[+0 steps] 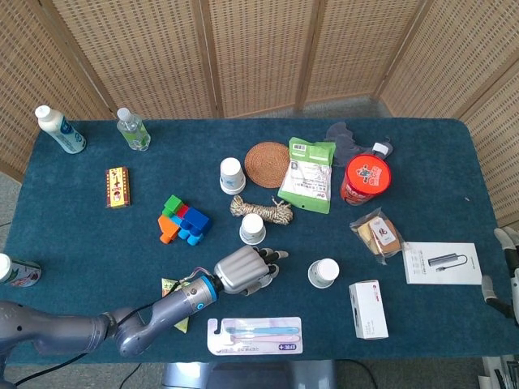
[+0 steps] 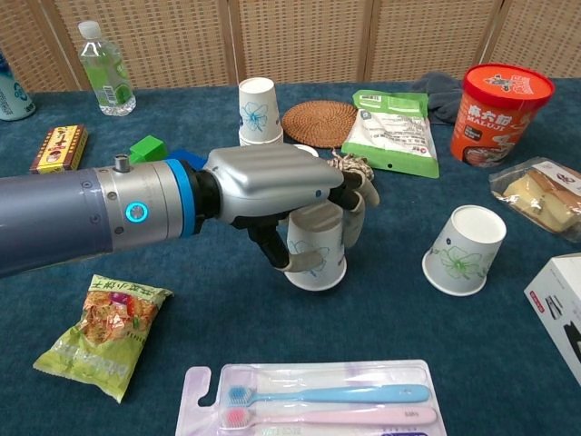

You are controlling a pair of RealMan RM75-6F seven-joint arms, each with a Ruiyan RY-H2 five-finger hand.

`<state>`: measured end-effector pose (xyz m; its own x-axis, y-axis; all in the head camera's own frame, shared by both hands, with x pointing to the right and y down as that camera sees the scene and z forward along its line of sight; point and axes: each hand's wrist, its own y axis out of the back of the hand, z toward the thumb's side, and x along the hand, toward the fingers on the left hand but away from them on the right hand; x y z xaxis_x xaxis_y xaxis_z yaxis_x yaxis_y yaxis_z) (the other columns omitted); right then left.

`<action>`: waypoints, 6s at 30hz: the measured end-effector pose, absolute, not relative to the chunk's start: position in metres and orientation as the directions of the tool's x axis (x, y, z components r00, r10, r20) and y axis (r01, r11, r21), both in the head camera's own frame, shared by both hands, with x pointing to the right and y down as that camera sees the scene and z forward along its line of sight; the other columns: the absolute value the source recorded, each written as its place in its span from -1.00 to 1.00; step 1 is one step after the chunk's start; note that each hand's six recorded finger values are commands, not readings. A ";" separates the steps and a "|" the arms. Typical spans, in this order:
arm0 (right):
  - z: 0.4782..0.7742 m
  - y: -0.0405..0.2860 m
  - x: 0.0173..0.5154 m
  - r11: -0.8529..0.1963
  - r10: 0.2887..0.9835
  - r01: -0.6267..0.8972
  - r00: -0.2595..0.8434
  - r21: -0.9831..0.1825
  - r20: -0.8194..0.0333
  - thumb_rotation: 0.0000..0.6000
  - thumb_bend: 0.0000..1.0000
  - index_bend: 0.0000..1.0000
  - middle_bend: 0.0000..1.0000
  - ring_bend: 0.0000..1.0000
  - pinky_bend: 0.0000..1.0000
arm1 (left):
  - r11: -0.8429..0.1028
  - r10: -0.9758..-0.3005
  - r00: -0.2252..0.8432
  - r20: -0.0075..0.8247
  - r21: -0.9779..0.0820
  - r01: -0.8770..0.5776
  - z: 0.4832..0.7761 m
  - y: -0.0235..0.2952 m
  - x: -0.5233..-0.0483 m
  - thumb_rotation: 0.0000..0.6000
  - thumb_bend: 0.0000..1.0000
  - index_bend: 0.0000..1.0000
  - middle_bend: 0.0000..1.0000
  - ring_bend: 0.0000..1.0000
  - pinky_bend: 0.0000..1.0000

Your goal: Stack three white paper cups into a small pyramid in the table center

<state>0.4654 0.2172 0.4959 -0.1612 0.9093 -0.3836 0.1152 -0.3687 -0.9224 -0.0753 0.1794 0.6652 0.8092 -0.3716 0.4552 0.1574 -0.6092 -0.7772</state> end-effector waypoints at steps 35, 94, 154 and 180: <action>0.496 0.216 0.462 -0.372 0.909 0.115 -0.154 -0.921 -0.386 1.00 0.02 -1.00 -1.00 -1.00 -1.00 | -0.603 -0.417 0.783 0.461 -0.785 0.141 0.622 0.150 -0.120 1.00 -0.09 -1.00 -1.00 -1.00 -0.83; 0.488 0.221 0.473 -0.360 0.902 0.117 -0.210 -0.926 -0.377 1.00 0.03 -1.00 -1.00 -1.00 -1.00 | -0.627 -0.472 0.667 0.577 -0.751 0.206 0.696 0.089 -0.090 1.00 -0.09 -0.60 -1.00 -0.97 -0.21; 0.490 0.220 0.472 -0.364 0.899 0.126 -0.213 -0.923 -0.383 1.00 0.03 -1.00 -1.00 -1.00 -1.00 | -0.695 -0.418 0.690 0.591 -0.697 0.177 0.677 0.115 -0.111 1.00 -0.09 -0.05 -0.73 -0.48 0.21; 0.487 0.223 0.476 -0.355 0.901 0.131 -0.219 -0.926 -0.376 1.00 0.03 -1.00 -1.00 -1.00 -1.00 | -0.680 -0.415 0.693 0.589 -0.707 0.193 0.680 0.125 -0.104 1.00 -0.09 -0.31 -1.00 -0.94 -0.17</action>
